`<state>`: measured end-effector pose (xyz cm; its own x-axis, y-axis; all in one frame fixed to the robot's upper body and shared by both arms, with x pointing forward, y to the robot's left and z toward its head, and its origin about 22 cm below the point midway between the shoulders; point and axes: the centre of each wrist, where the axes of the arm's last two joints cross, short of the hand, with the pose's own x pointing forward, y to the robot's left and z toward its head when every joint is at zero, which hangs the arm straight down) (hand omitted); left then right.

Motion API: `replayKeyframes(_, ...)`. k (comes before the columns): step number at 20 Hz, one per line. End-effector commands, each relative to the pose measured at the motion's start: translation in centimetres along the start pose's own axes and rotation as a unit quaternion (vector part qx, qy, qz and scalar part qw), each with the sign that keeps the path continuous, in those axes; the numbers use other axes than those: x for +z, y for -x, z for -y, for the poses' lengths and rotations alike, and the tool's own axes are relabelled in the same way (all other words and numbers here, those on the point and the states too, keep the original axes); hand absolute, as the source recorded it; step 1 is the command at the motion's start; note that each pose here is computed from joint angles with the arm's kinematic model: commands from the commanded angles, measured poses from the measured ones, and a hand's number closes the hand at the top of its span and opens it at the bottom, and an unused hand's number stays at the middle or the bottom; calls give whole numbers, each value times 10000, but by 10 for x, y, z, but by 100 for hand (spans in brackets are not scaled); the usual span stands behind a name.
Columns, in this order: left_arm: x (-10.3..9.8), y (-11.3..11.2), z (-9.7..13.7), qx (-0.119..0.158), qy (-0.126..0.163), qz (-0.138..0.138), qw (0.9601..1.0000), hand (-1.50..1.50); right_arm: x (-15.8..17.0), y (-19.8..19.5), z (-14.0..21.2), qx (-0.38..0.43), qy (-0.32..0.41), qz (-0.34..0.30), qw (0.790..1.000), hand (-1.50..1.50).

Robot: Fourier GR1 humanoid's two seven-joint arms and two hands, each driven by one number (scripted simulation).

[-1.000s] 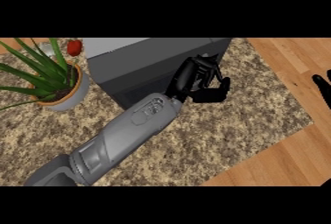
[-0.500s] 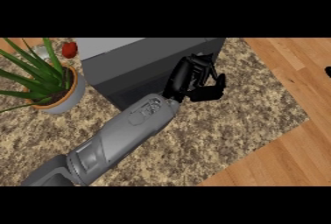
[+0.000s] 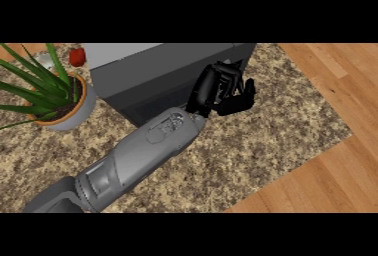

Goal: Pick up the milk, place it into the microwave and close the microwave

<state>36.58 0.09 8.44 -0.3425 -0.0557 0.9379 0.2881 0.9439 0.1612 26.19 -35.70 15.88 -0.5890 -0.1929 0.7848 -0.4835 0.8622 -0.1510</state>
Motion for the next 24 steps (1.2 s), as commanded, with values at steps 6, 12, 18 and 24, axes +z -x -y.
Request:
replayKeyframes(6,-14,-14,16,4,55,63,10000,150,-5,-8,8,-49,-24,18,10000,-150)
replayKeyframes(12,-10,-11,17,-6,49,74,10000,150,-7,-7,10,-204,14,40,9998,-150)
replayKeyframes(18,-12,14,-10,28,-1447,-743,9867,150,-4,-22,22,-3,165,73,9998,-150)
replayKeyframes(24,-9,26,-28,-71,-1325,-920,9869,150,0,-34,30,128,375,171,9991,-150)
